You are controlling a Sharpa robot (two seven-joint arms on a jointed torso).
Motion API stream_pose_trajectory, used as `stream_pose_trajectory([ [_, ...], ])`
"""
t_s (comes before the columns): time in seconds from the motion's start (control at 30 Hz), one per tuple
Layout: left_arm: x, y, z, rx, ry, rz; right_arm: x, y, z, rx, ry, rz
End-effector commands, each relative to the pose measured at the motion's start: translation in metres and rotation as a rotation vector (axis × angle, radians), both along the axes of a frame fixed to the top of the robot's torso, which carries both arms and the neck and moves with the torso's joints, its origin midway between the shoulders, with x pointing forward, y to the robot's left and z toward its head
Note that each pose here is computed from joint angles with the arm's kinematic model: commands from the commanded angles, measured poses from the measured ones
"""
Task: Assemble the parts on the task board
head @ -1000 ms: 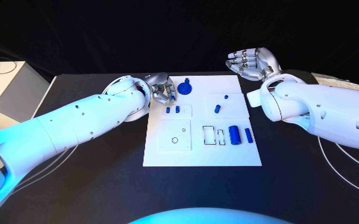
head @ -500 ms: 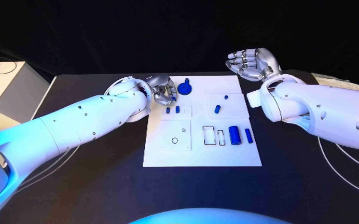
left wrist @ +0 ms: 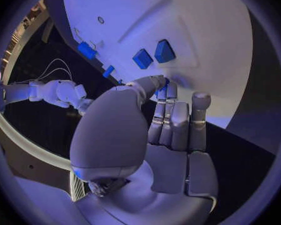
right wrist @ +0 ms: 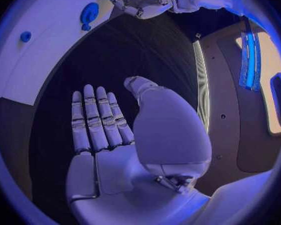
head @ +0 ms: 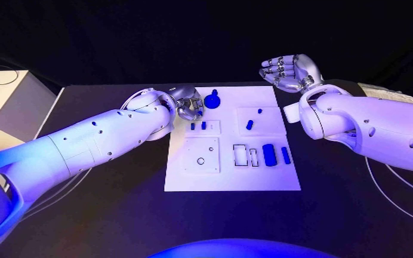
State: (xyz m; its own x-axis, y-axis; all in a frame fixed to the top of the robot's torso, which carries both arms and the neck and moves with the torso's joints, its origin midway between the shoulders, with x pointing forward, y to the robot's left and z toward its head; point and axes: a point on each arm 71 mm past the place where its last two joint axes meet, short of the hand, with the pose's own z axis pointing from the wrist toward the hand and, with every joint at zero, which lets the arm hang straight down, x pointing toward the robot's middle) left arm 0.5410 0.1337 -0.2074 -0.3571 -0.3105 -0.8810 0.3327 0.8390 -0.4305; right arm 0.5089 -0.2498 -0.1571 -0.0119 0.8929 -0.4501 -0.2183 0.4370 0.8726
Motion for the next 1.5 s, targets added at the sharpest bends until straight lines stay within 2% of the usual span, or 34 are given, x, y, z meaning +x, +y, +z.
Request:
stream_pose_trajectory([
  [0.03,-0.0018,-0.0017,-0.0047,0.021,0.016,-0.007,-0.0006,0.0021,0.0009,-0.002,-0.01,0.022],
  [0.57,-0.0052,-0.0027,-0.008,0.032,0.028,-0.041,-0.0005,0.0017,0.0008,-0.003,-0.01,0.021],
  [1.07,-0.0041,0.0014,-0.0057,0.008,-0.006,-0.02,-0.0007,0.0014,0.0006,-0.002,-0.006,0.022],
  [1.5,-0.0028,0.0064,-0.0061,0.012,-0.005,-0.001,-0.0006,0.0002,0.0004,-0.006,-0.003,0.021],
])
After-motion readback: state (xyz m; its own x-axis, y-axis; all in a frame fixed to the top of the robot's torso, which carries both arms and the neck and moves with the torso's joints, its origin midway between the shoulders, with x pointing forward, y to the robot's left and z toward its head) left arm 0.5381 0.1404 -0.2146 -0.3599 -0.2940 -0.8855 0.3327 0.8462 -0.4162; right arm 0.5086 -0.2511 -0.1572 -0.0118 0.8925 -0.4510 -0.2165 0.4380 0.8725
